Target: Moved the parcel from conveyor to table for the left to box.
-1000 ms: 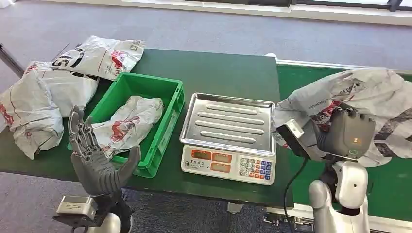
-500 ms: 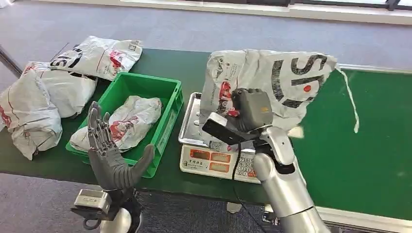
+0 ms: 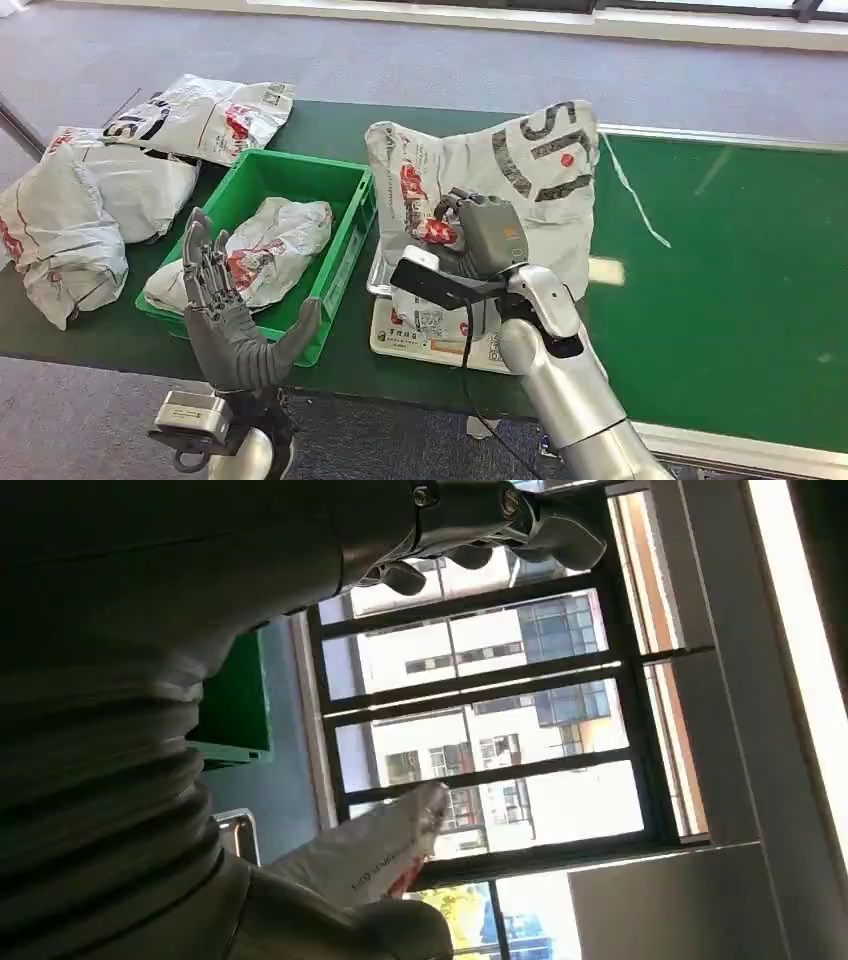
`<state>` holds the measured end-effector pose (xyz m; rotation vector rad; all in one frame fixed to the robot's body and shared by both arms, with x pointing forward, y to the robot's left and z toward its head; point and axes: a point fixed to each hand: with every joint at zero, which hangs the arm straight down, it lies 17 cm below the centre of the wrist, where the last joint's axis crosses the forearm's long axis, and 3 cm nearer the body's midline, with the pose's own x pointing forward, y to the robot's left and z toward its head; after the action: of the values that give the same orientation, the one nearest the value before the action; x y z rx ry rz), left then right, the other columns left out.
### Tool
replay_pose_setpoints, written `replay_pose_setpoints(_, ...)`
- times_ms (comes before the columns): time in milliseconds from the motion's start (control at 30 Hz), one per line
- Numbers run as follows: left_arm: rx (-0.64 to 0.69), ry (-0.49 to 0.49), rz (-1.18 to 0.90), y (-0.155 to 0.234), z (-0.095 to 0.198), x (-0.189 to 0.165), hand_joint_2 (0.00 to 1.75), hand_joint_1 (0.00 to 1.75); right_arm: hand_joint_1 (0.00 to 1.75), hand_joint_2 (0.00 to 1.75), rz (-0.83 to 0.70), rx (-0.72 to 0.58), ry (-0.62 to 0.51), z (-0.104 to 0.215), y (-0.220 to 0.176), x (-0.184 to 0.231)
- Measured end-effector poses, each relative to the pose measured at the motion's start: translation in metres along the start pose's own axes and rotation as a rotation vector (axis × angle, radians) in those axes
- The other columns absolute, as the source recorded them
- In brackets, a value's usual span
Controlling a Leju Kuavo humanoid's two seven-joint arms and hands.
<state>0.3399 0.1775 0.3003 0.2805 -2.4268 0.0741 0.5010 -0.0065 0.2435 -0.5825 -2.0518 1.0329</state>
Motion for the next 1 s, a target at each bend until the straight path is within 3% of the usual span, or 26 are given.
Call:
replay_pose_setpoints(33, 0.001, -0.001, -0.002, 0.000, 0.000, 0.000, 1.75, 0.00, 0.00, 1.75, 0.004, -0.014, 0.000, 0.000, -0.002, 0.000)
replay_pose_setpoints(67, 0.003, -0.001, -0.006, 0.000, 0.000, 0.000, 1.75, 0.00, 0.00, 0.00, 0.007, -0.034, -0.002, -0.001, -0.006, 0.000)
replay_pose_setpoints(367, 0.015, -0.004, -0.024, 0.004, -0.002, 0.003, 1.75, 0.00, 0.00, 0.00, 0.053, -0.231, 0.005, -0.006, -0.056, 0.006)
replay_pose_setpoints(667, 0.015, -0.003, -0.024, 0.002, -0.002, 0.003, 1.75, 0.00, 0.00, 0.00, 0.092, -0.296, -0.005, -0.002, -0.074, 0.012)
replay_pose_setpoints(867, 0.016, -0.001, -0.033, 0.002, 0.000, 0.004, 1.75, 0.00, 0.00, 0.00, 0.153, -0.458, -0.058, 0.015, -0.105, 0.026)
replay_pose_setpoints(900, 0.009, -0.008, -0.045, 0.001, 0.001, 0.005, 1.75, 0.00, 0.00, 1.75, 0.169, -0.521, -0.125, 0.023, -0.120, 0.040)
replay_pose_setpoints(1000, -0.102, -0.040, -0.197, -0.020, 0.002, 0.004, 1.75, 0.00, 0.00, 1.75, 0.192, -0.745, -0.308, 0.061, -0.183, 0.076)
